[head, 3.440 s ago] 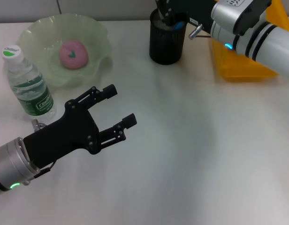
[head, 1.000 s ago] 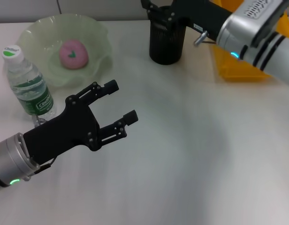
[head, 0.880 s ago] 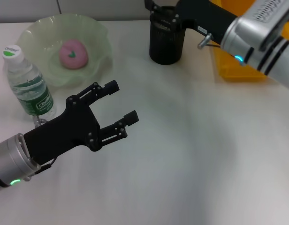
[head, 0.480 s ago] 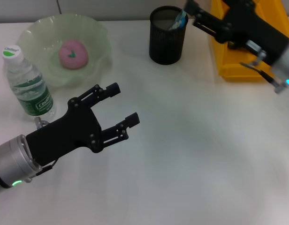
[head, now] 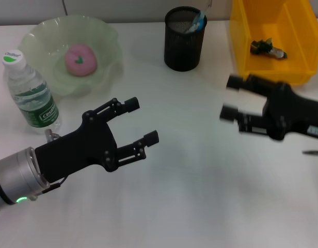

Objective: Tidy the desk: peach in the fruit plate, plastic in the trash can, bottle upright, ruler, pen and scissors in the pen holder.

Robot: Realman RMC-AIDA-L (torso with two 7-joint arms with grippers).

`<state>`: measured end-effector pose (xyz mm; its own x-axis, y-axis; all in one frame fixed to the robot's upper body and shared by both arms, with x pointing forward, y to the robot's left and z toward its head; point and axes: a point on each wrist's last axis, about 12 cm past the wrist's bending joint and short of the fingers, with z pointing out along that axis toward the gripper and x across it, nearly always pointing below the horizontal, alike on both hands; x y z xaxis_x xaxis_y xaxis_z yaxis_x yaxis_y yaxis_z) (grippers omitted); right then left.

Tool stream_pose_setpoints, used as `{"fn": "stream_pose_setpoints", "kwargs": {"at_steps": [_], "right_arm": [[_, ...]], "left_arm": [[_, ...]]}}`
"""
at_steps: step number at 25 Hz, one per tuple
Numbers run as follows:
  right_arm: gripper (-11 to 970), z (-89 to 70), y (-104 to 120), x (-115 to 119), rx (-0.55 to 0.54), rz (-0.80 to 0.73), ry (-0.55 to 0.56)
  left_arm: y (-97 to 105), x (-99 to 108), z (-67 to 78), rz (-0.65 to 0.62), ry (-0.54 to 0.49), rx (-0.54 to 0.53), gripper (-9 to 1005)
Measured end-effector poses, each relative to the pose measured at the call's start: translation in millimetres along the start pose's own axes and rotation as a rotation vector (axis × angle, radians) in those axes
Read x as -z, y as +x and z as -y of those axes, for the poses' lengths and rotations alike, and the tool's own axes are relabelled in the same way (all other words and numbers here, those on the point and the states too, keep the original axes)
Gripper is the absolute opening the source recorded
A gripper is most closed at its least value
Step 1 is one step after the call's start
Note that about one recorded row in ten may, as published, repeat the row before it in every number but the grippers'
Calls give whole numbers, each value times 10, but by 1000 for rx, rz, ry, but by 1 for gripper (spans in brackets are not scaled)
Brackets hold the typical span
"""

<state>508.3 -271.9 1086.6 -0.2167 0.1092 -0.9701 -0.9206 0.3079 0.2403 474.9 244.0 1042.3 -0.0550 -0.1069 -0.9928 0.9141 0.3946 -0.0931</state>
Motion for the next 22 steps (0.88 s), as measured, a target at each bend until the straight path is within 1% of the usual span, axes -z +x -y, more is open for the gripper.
{"fn": "stream_pose_setpoints", "kwargs": {"at_steps": [1,2,4,6,8,11,15,22], "right_arm": [[809,-17,35,30,4,-60,-26],[809,-17,35,30,4,-60,-26],[809,-22,79,51,8,-132,-48],[809,-29,133,68,24,-213,-78],[809,-32,147,75,34,-231,-86],[810,-45,180,93,92,-258,-103],[810,-40,190,85,114,-271,-108],[810,-14,204,18,124,-318,-132]], "left_arm": [[2,-13,-4,-17,18,13,811],[2,-13,-4,-17,18,13,811],[-5,-26,-17,-41,41,29,811],[-20,-29,-46,-93,81,62,811],[-22,-23,-57,-117,96,77,811],[-20,19,-97,-195,128,127,811],[-25,48,-112,-224,141,149,811],[-40,89,-122,-234,145,146,811]]}}
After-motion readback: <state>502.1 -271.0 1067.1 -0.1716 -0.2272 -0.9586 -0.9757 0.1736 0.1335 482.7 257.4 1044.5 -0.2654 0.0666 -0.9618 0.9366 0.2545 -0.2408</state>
